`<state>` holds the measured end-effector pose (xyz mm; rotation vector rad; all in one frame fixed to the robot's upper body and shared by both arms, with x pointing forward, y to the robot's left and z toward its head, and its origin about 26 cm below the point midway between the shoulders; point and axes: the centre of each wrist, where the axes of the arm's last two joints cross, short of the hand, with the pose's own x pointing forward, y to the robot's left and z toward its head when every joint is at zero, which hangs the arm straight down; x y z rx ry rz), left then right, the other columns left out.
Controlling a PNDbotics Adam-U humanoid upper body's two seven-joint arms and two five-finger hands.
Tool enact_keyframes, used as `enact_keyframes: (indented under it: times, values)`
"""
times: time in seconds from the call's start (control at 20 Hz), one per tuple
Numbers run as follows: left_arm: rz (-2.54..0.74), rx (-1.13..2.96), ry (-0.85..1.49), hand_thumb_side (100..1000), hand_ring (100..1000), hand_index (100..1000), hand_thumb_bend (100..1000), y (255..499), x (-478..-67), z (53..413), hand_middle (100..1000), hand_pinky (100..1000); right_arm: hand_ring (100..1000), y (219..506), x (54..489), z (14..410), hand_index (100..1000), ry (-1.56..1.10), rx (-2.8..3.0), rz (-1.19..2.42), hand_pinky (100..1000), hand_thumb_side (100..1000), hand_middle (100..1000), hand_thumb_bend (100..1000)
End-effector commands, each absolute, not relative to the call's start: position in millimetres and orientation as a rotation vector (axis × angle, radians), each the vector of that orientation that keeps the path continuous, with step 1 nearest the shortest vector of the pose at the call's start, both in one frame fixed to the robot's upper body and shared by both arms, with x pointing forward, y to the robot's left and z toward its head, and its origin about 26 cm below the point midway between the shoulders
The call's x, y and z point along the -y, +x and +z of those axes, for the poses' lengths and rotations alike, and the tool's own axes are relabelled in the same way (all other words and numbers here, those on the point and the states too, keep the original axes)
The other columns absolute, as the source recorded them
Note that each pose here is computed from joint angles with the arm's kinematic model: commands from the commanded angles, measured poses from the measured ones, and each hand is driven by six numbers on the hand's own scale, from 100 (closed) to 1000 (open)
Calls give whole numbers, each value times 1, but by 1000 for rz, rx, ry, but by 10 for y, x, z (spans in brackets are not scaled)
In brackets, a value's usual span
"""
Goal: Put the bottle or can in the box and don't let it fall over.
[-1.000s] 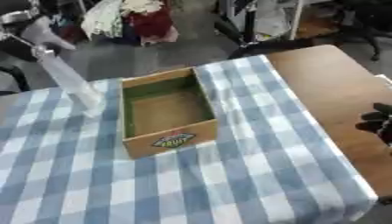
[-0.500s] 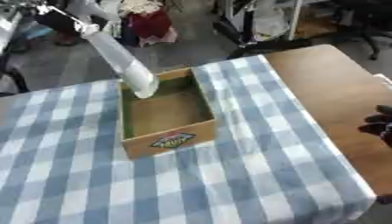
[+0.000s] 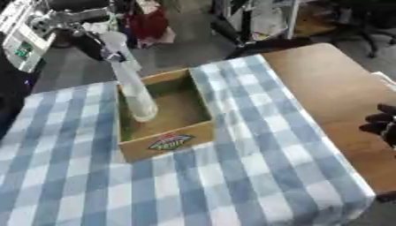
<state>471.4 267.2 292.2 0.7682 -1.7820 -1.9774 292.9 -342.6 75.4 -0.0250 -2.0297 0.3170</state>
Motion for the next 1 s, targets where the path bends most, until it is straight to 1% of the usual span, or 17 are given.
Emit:
enact_keyframes:
  times: [0.05, 0.2, 0.35, 0.45, 0.65, 0.7, 0.75, 0.8, 0.85, 0.9, 0.95, 1.0]
  values:
    - [-2117, 1765, 800, 1000, 944, 1000, 663, 4661, -2789, 3132, 941, 928, 665, 2939, 3426, 858, 835, -25, 2063, 333, 803, 816, 656, 100]
    - [-2048, 1844, 814, 1000, 943, 1000, 622, 4625, -2894, 3184, 945, 925, 665, 2934, 3437, 856, 836, -30, 2063, 329, 803, 816, 656, 100]
    - [-1950, 1943, 859, 1000, 933, 1000, 571, 4528, -3056, 3326, 937, 915, 665, 2924, 3455, 846, 836, -38, 2058, 325, 803, 817, 655, 100]
    - [-1896, 2000, 884, 1000, 918, 1000, 522, 4455, -3152, 3390, 927, 904, 664, 2920, 3464, 840, 836, -41, 2056, 325, 803, 818, 655, 100]
    - [-1814, 2100, 930, 956, 873, 1000, 325, 4248, -3398, 3440, 890, 869, 664, 2912, 3484, 835, 836, -51, 2055, 318, 803, 819, 654, 100]
    - [-1796, 2123, 934, 952, 870, 999, 311, 4197, -3447, 3429, 886, 866, 664, 2911, 3489, 835, 836, -54, 2055, 315, 803, 819, 654, 100]
    - [-1777, 2148, 933, 951, 854, 995, 250, 4150, -3483, 3409, 872, 852, 664, 2908, 3496, 835, 835, -58, 2056, 312, 803, 820, 654, 100]
    - [-1756, 2176, 925, 953, 851, 995, 239, 4111, -3500, 3376, 869, 850, 664, 2905, 3503, 835, 835, -62, 2056, 308, 803, 820, 654, 100]
    - [-1721, 2211, 908, 969, 828, 988, 153, 4081, -3495, 3328, 847, 828, 664, 2902, 3512, 836, 835, -67, 2058, 304, 803, 821, 653, 100]
    - [-1678, 2249, 884, 971, 825, 986, 145, 4060, -3469, 3264, 843, 825, 664, 2899, 3520, 838, 835, -73, 2059, 299, 803, 821, 653, 100]
    - [-1625, 2281, 857, 984, 804, 980, 100, 4049, -3452, 3187, 822, 804, 664, 2899, 3525, 843, 835, -78, 2062, 294, 803, 822, 653, 100]
    - [-1565, 2308, 826, 978, 800, 978, 104, 4048, -3440, 3091, 817, 800, 664, 2902, 3527, 850, 836, -81, 2066, 290, 803, 821, 653, 100]
